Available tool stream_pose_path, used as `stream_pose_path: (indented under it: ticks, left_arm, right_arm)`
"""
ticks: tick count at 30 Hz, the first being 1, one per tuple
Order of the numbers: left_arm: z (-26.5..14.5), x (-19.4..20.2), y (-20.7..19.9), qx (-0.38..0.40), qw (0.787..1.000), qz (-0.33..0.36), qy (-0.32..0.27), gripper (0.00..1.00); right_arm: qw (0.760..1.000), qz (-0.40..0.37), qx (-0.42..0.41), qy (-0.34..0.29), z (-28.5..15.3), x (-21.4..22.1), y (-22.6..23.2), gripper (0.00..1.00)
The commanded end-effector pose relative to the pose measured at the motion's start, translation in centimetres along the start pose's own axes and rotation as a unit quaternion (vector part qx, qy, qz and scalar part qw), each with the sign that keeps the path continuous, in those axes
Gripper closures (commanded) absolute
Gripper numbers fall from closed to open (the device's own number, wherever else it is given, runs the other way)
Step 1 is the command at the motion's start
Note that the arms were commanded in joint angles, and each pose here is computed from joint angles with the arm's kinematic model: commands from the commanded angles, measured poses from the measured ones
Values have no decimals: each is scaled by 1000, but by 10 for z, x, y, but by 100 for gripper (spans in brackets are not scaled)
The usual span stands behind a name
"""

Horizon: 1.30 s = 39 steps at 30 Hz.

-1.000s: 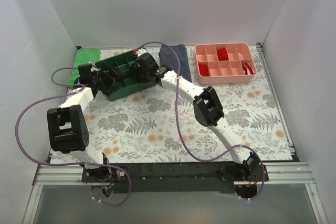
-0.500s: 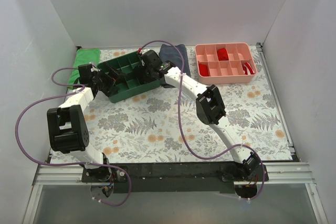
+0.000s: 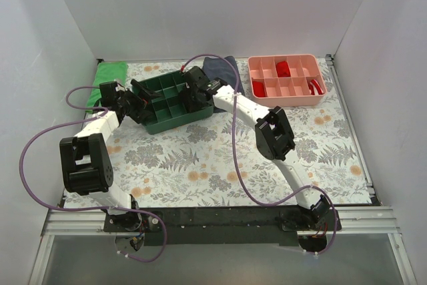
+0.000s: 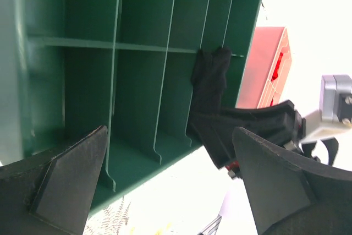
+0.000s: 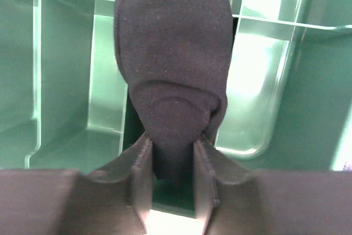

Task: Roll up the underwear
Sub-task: Place the underwear in the storage box.

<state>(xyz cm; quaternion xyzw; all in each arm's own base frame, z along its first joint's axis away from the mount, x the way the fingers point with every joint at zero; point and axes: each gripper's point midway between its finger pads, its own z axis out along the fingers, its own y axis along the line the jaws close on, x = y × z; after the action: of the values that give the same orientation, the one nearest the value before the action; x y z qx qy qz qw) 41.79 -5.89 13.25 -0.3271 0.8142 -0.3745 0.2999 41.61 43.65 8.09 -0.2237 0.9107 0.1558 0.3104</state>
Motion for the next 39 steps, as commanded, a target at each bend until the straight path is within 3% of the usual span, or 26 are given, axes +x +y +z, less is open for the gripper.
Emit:
stream_pose_path:
  ticks: [1, 2, 5, 9, 18, 29, 39]
  left_arm:
    - [-14, -9, -26, 26, 999, 20, -13, 2]
    - [-15, -9, -27, 27, 999, 20, -14, 2]
    - [-15, -8, -27, 29, 999, 21, -11, 2]
    - [-15, -6, -27, 29, 999, 21, -9, 2]
    - [-21, -6, -31, 34, 999, 26, -11, 2]
    - [-39, 8, -46, 62, 997, 55, 7, 2]
    - [-89, 32, -81, 117, 989, 90, 15, 2]
  right_arm:
    - [999, -23, -9, -45, -47, -35, 13, 57]
    - [998, -27, -11, -57, -52, -43, 15, 49]
    - [997, -29, -13, -71, -62, -55, 17, 43]
    - [997, -29, 1, -68, -65, -50, 12, 41]
    - [989, -29, 7, -144, -90, -85, 12, 42]
    - [991, -32, -21, -132, -45, -81, 20, 39]
    - [992, -52, 8, -114, -13, -68, 3, 37]
